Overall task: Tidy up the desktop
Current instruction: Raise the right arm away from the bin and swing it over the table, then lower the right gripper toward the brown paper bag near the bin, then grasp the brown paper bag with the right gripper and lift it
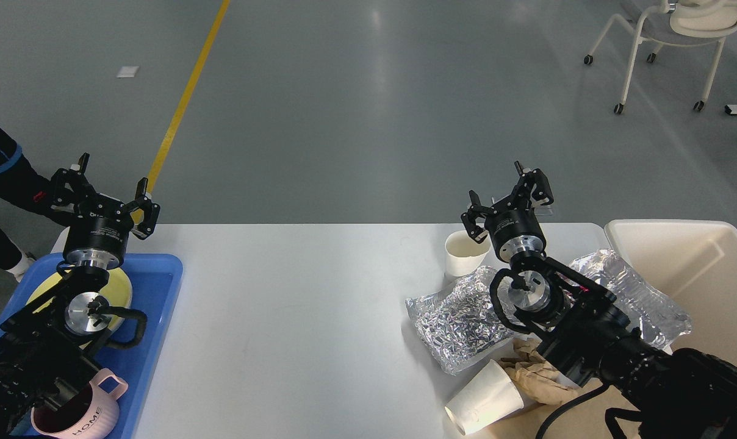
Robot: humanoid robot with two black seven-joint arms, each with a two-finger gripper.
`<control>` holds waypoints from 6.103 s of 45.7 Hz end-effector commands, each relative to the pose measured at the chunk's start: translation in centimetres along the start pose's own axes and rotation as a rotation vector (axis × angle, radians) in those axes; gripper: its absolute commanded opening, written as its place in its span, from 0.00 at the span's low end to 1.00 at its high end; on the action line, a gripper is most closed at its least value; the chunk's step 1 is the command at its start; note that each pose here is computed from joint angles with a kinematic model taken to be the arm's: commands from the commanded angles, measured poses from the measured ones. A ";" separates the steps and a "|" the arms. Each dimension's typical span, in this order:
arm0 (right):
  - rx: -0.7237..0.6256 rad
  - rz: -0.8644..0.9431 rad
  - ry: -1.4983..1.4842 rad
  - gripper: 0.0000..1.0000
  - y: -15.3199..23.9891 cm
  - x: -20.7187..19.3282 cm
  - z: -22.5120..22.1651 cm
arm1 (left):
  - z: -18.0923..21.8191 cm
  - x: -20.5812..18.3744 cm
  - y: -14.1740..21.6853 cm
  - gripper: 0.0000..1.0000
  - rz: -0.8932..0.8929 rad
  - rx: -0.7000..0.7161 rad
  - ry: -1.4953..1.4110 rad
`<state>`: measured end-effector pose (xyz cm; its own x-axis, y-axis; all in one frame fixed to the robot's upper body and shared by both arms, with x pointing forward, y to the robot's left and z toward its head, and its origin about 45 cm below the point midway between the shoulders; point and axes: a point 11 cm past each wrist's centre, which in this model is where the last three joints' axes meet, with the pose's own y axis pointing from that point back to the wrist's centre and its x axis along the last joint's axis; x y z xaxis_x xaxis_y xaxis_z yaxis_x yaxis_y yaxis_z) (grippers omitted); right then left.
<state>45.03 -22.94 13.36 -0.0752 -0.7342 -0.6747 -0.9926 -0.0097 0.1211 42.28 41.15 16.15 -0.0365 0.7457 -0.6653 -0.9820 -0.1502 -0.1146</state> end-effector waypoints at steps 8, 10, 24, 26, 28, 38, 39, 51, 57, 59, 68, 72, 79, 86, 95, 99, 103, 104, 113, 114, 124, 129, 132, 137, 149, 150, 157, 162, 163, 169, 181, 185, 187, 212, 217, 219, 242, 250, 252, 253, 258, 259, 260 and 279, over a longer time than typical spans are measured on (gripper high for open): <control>0.117 -0.126 0.320 1.00 -3.6 -2.4 -11.5 | 0.0 0.0 0.0 0.97 0.000 0.001 0.000; 0.137 -0.151 0.404 1.00 -4.1 -3.2 -13.9 | 0.0 0.0 0.0 0.97 0.000 0.000 0.000; 0.024 -0.342 0.999 1.00 -4.9 -7.9 -18.0 | 0.0 0.0 0.0 0.97 -0.001 -0.001 0.000; 0.030 -0.352 1.028 1.00 -4.9 -8.6 -18.9 | 0.0 0.0 0.0 0.97 0.000 0.000 0.000; 0.041 -0.361 1.048 1.00 -4.9 -9.3 -19.9 | 0.0 0.0 0.0 0.97 -0.001 -0.001 0.000; 0.022 -0.410 1.124 1.00 -4.4 -11.0 -21.1 | 0.0 0.0 0.0 0.97 -0.001 -0.001 0.000; 0.016 -0.419 1.137 1.00 -4.3 -11.3 -21.1 | 0.0 0.0 0.0 0.97 0.000 0.000 0.000; -0.056 -0.462 1.199 1.00 -3.6 -11.8 -19.9 | 0.0 0.0 0.0 0.97 0.001 -0.001 0.001; -0.093 -0.453 1.224 1.00 -3.0 -10.6 -20.2 | 0.0 0.0 0.0 0.97 0.000 -0.001 0.002; -0.112 -0.444 1.246 1.00 -2.9 -9.9 -20.1 | 0.0 0.0 0.0 0.97 0.000 -0.001 0.002; -0.123 -0.478 1.274 1.00 -2.8 -11.2 -19.7 | 0.0 0.0 0.0 0.97 0.001 -0.001 0.001; -0.234 -0.544 1.316 1.00 -2.3 -11.0 -17.6 | 0.0 -0.1 -0.1 0.97 -0.002 -0.002 0.002; -0.591 -0.710 1.511 1.00 -0.5 -11.4 -14.5 | 0.0 0.0 0.0 0.97 0.001 -0.001 0.001; -0.876 -0.607 1.742 1.00 0.2 -10.5 -13.7 | 0.0 0.0 0.0 0.97 0.001 -0.001 0.001; -1.085 -0.842 1.702 1.00 3.7 -16.1 -10.7 | 0.1 0.0 -0.1 0.97 0.000 -0.002 0.001; -1.184 -0.931 1.690 1.00 5.6 -17.9 -9.7 | 0.0 0.0 0.0 0.97 0.000 -0.001 0.002; -1.301 -0.988 1.687 1.00 8.0 -18.2 -8.4 | 0.1 0.0 -0.1 0.97 0.000 -0.002 0.001; -1.323 -0.994 1.690 1.00 8.5 -18.2 -8.3 | 0.1 0.0 -0.1 0.97 0.000 -0.002 0.001; -1.574 -1.061 1.655 1.00 15.2 -17.1 -6.4 | 0.0 0.0 0.0 0.97 0.000 -0.001 0.002; -1.598 -1.070 1.646 1.00 15.9 -16.8 -6.2 | 0.0 0.0 0.0 0.97 0.001 -0.001 0.001; -1.660 -0.953 1.614 1.00 17.2 -12.7 -6.6 | 0.0 0.0 0.0 0.97 0.000 -0.001 0.002; -1.668 -0.795 1.560 1.00 17.1 -9.0 -7.6 | 0.0 0.0 0.0 0.97 0.000 -0.002 0.003; -1.668 -0.672 1.502 1.00 17.3 -6.2 -8.0 | 0.0 0.0 0.0 0.97 0.001 -0.001 0.001; -1.666 -0.446 1.420 1.00 18.1 -1.2 -8.3 | 0.0 0.0 0.0 0.97 0.001 -0.003 0.004; -1.705 -0.185 1.268 1.00 23.4 6.2 -7.3 | 0.0 0.0 0.0 0.97 0.000 -0.001 0.002; -1.711 -0.163 1.259 1.00 23.9 6.8 -7.5 | 0.0 -0.1 -0.1 0.97 -0.002 -0.003 0.004; -1.706 -0.038 1.179 1.00 26.4 9.8 -8.7 | 0.0 0.0 0.0 0.97 0.000 -0.002 0.003; -1.670 0.012 1.119 1.00 26.9 10.6 -9.8 | 0.0 0.0 0.0 0.97 0.000 -0.002 0.003; -1.671 0.015 1.115 1.00 27.1 10.7 -9.7 | 0.0 0.0 0.0 0.97 -0.002 -0.001 0.003; -1.692 0.074 1.070 1.00 29.1 12.6 -9.2 | 0.0 0.0 0.0 0.97 0.000 -0.001 0.002; -1.609 0.194 0.977 1.00 30.3 14.1 -6.8 | 0.0 0.0 0.0 0.97 0.001 -0.002 0.002; -1.542 0.208 0.925 0.97 29.5 13.7 -6.6 | 0.1 0.0 0.0 0.97 0.002 -0.003 0.003; -1.523 0.205 0.909 0.91 29.3 13.5 -6.2 | 0.0 0.0 0.0 0.97 0.001 -0.003 0.004; -1.494 0.233 0.901 0.00 30.8 13.8 -1.8 | 0.0 0.0 0.0 0.97 0.002 -0.002 0.002; -1.476 0.242 0.919 0.00 30.4 13.8 -1.9 | 0.1 0.0 0.0 0.97 0.002 -0.003 0.003; -1.469 0.255 0.932 0.00 30.4 13.9 -2.0 | 0.1 0.0 -0.1 0.97 0.001 -0.004 0.003; -1.365 0.058 1.016 0.00 24.1 9.1 -7.9 | 0.0 0.0 0.0 0.97 0.001 -0.002 0.002; -1.395 -0.180 1.187 0.00 21.6 5.0 -13.1 | 0.0 0.0 0.0 0.97 0.000 -0.002 0.003; -1.420 -0.249 1.258 0.00 21.5 4.4 -14.0 | 0.0 0.0 0.0 0.97 0.000 -0.001 0.002; -1.433 -0.280 1.293 0.00 21.5 4.1 -14.3 | 0.0 0.0 0.0 0.97 0.001 -0.001 0.001; -1.485 -0.425 1.446 0.00 21.3 2.7 -15.8 | 0.0 0.0 0.0 0.97 0.001 -0.003 0.004; -1.494 -0.449 1.460 0.00 21.2 2.3 -16.0 | 0.0 0.0 0.0 0.97 0.001 -0.002 0.002; -1.503 -0.473 1.470 0.00 21.2 1.9 -16.2 | 0.0 0.0 0.0 0.97 0.001 -0.002 0.002; -1.415 -0.752 1.613 0.00 18.0 -14.5 -19.7 | 0.0 0.0 0.0 0.97 0.000 -0.002 0.003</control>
<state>29.16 -29.01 35.58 0.9853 -0.1709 -0.0037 -0.0322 -0.2072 0.9778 42.28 41.20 16.18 -0.0373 0.7439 -0.6673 -0.9814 -0.1530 -0.1157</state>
